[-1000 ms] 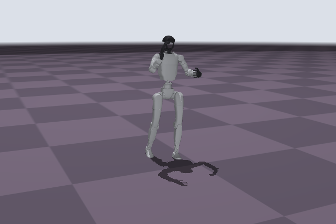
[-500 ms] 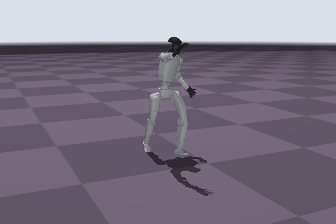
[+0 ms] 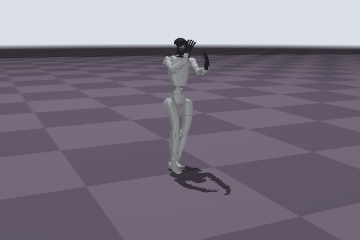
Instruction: Kungfu
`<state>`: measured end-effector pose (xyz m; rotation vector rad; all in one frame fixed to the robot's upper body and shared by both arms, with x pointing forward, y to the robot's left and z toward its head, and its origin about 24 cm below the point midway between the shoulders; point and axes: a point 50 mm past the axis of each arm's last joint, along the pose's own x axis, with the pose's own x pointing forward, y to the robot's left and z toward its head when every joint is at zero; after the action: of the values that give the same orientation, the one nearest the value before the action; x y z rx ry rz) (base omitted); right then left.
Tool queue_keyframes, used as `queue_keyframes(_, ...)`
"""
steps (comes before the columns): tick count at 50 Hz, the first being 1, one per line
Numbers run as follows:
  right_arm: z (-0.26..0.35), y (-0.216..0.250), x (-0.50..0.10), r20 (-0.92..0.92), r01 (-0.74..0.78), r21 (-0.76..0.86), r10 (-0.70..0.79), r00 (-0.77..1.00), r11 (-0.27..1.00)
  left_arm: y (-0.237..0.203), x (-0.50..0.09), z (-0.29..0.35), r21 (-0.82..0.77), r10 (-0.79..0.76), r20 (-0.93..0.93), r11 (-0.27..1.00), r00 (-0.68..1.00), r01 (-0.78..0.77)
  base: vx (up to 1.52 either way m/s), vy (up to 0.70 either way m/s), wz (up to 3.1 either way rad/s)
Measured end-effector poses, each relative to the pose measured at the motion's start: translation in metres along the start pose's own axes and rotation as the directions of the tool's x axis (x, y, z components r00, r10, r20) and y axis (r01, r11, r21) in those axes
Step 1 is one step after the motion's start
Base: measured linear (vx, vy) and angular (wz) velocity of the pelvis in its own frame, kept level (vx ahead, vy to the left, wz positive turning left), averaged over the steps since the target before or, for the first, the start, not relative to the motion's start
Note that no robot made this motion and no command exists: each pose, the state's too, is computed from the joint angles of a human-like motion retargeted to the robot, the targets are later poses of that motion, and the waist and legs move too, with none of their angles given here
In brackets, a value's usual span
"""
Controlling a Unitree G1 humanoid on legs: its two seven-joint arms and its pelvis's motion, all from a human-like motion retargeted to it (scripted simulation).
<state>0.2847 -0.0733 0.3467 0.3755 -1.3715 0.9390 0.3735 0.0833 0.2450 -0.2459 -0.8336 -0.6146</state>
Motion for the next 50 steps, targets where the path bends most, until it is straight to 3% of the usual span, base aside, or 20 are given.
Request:
queue_keyframes(5, 0.019, 0.021, 0.014, 0.092, -0.151, -0.005, 0.151, 0.984, 0.988, -0.040, 0.047, 0.064, 0.141, -0.183, 0.303, 0.979, 0.935, 0.146, 0.54, -0.37, 0.83)
queue_keyframes(10, 0.032, 0.021, 0.021, 0.112, -0.180, -0.070, 0.187, 0.976, 0.981, -0.059, 0.056, 0.100, 0.203, -0.169, 0.510, 0.977, 0.843, 0.073, 0.53, -0.55, 0.86)
queue_keyframes(13, 0.028, 0.019, 0.019, 0.101, -0.146, -0.068, 0.152, 0.983, 0.987, -0.061, 0.054, 0.092, 0.175, -0.119, 0.501, 0.984, 0.857, 0.034, 0.57, -0.76, 0.83)
queue_keyframes(18, 0.021, 0.013, 0.008, 0.033, -0.094, -0.117, 0.098, 0.995, 0.989, -0.033, 0.026, 0.049, 0.248, -0.043, 0.301, 0.968, 0.953, -0.035, 0.63, -0.90, 0.49)
queue_keyframes(22, 0.009, 0.006, -0.047, -0.127, -0.028, -0.211, 0.001, 0.992, 0.977, -0.003, -0.055, -0.016, 0.346, 0.006, -0.082, 0.938, 0.997, 0.023, 0.62, -0.79, -0.54)
queue_keyframes(26, 0.006, 0.002, -0.120, -0.354, 0.046, -0.236, -0.129, 0.926, 0.971, 0.042, -0.176, -0.041, 0.432, 0.110, -0.530, 0.888, 0.841, 0.156, 0.19, -0.53, -0.63)
queue_keyframes(30, 0.034, 0.006, -0.248, -0.709, 0.180, -0.255, -0.310, 0.633, 0.950, 0.036, -0.340, -0.036, 0.322, 0.212, -0.879, 0.925, 0.426, 0.204, 0.43, -0.48, -1.46)
queue_keyframes(33, 0.085, 0.031, -0.348, -0.907, 0.230, -0.333, -0.378, 0.188, 0.914, 0.008, -0.436, -0.004, 0.277, 0.262, -0.958, 0.951, 0.121, 0.137, 0.19, -0.22, -1.42)
queue_keyframes(37, 0.162, 0.094, -0.441, -0.859, 0.266, -0.424, -0.292, -0.420, 0.866, -0.033, -0.519, 0.056, 0.270, 0.276, -0.941, 0.961, -0.195, 0.059, 0.24, -0.26, -1.85)
queue_keyframes(39, 0.193, 0.131, -0.467, -0.759, 0.278, -0.450, -0.199, -0.620, 0.849, -0.057, -0.544, 0.078, 0.261, 0.257, -0.917, 0.965, -0.306, 0.029, 0.19, -0.13, -1.89)
queue_keyframes(42, 0.228, 0.179, -0.483, -0.649, 0.334, -0.448, -0.044, -0.759, 0.829, -0.090, -0.567, 0.099, 0.209, 0.178, -0.890, 0.977, -0.420, -0.028, 0.17, -0.16, -0.32)
queue_keyframes(45, 0.248, 0.227, -0.483, -0.595, 0.433, -0.385, 0.139, -0.792, 0.815, -0.121, -0.578, 0.111, 0.078, 0.020, -0.877, 0.992, -0.481, -0.102, 0.38, -0.21, 0.66)
queue_keyframes(50, 0.240, 0.282, -0.473, -0.599, 0.561, -0.260, 0.325, -0.732, 0.786, -0.132, -0.576, 0.116, -0.271, -0.295, -0.794, 0.954, -0.531, -0.125, 0.12, -0.21, -0.16)
